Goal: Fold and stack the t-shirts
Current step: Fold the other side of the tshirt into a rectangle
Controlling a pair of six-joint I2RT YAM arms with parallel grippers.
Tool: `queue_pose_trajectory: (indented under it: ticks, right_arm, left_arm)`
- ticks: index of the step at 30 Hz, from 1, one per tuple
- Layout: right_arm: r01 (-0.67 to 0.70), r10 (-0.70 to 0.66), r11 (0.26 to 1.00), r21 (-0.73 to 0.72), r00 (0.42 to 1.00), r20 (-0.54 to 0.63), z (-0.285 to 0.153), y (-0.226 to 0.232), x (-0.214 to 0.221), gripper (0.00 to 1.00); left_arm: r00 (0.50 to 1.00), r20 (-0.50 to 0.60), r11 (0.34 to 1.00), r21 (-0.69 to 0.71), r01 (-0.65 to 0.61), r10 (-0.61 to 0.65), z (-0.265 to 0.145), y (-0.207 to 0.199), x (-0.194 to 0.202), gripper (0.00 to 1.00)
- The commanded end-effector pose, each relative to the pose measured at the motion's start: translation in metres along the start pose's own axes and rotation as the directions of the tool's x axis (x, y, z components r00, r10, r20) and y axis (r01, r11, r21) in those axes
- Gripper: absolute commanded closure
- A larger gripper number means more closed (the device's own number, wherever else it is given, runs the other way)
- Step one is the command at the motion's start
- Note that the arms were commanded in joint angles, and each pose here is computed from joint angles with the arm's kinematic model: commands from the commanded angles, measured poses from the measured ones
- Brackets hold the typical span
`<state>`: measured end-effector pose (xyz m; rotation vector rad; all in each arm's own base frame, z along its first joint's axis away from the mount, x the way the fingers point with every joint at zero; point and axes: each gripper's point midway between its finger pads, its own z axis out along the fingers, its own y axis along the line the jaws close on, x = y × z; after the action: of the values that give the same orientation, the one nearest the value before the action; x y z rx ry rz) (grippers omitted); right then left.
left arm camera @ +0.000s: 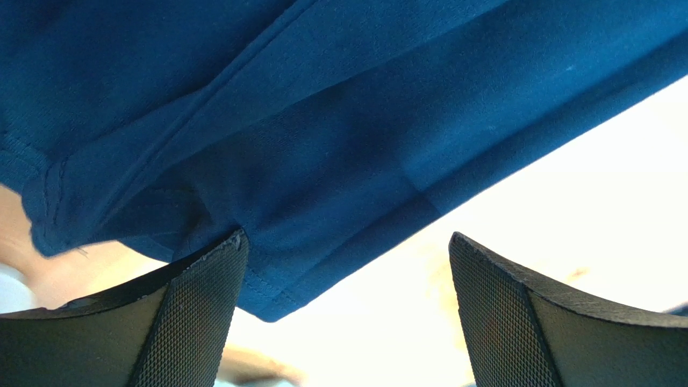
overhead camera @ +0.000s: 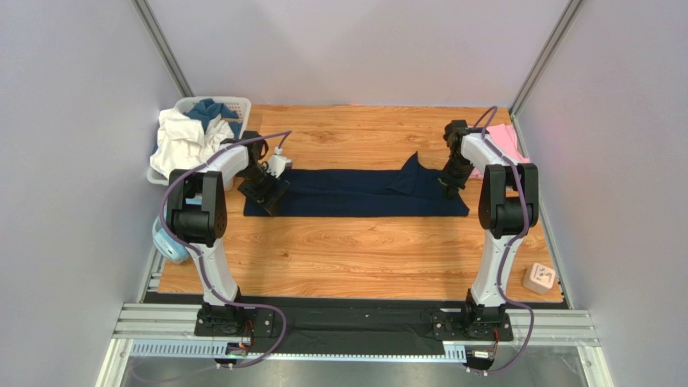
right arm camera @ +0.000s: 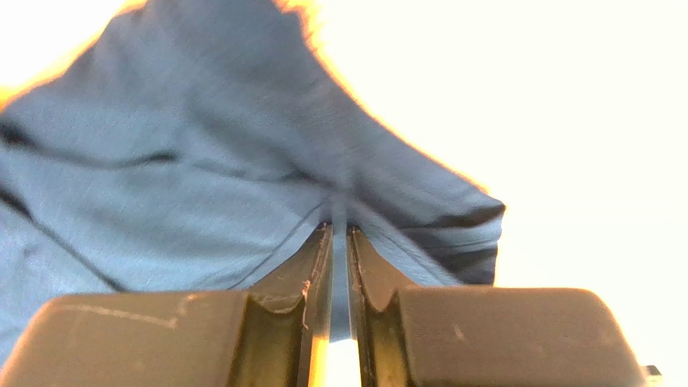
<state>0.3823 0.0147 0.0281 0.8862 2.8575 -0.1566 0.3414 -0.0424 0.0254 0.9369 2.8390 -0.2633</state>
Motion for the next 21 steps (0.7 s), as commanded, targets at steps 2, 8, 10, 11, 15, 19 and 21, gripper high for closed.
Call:
queue_pose_trajectory:
  ticks: [2, 8, 10, 11, 15, 19, 21]
  right_arm:
    - [-0.031, 0.031, 0.999, 0.005, 0.994, 0.105, -0.033, -0.009, -0.030, 0.84]
    - [0.064, -0.027, 0.966, -0.249, 0.989, 0.148, -0.090, 0.062, -0.017, 0.81]
    - [0.121, -0.078, 0.950, -0.289, 0.985, 0.156, -0.105, 0.088, -0.011, 0.80]
    - [0.172, -0.131, 0.941, -0.292, 0.980, 0.152, -0.107, 0.103, 0.002, 0.80]
    - [0.240, -0.215, 0.931, -0.274, 0.970, 0.117, -0.098, 0.129, 0.028, 0.78]
    - [0.243, -0.239, 0.921, -0.304, 0.970, 0.050, -0.081, 0.139, 0.050, 0.73]
    - [0.252, -0.252, 0.918, -0.305, 0.967, 0.042, -0.074, 0.141, 0.057, 0.69]
  left_arm:
    - [1.000, -0.001, 0.999, 0.032, -0.018, 0.018, -0.039, -0.013, 0.015, 0.00]
    - [0.995, 0.096, 0.995, 0.097, -0.010, 0.001, -0.070, -0.033, -0.007, 0.00]
    - [0.994, 0.110, 0.994, 0.108, -0.014, 0.002, -0.073, -0.037, -0.014, 0.00]
    - [0.994, 0.111, 0.994, 0.112, -0.010, -0.002, -0.073, -0.038, -0.015, 0.00]
    - [0.994, 0.111, 0.992, 0.123, -0.014, 0.001, -0.071, -0.044, -0.018, 0.00]
    - [0.995, 0.101, 0.995, 0.098, -0.012, 0.002, -0.067, -0.038, -0.018, 0.00]
    - [0.995, 0.097, 0.996, 0.094, -0.012, 0.003, -0.066, -0.036, -0.018, 0.00]
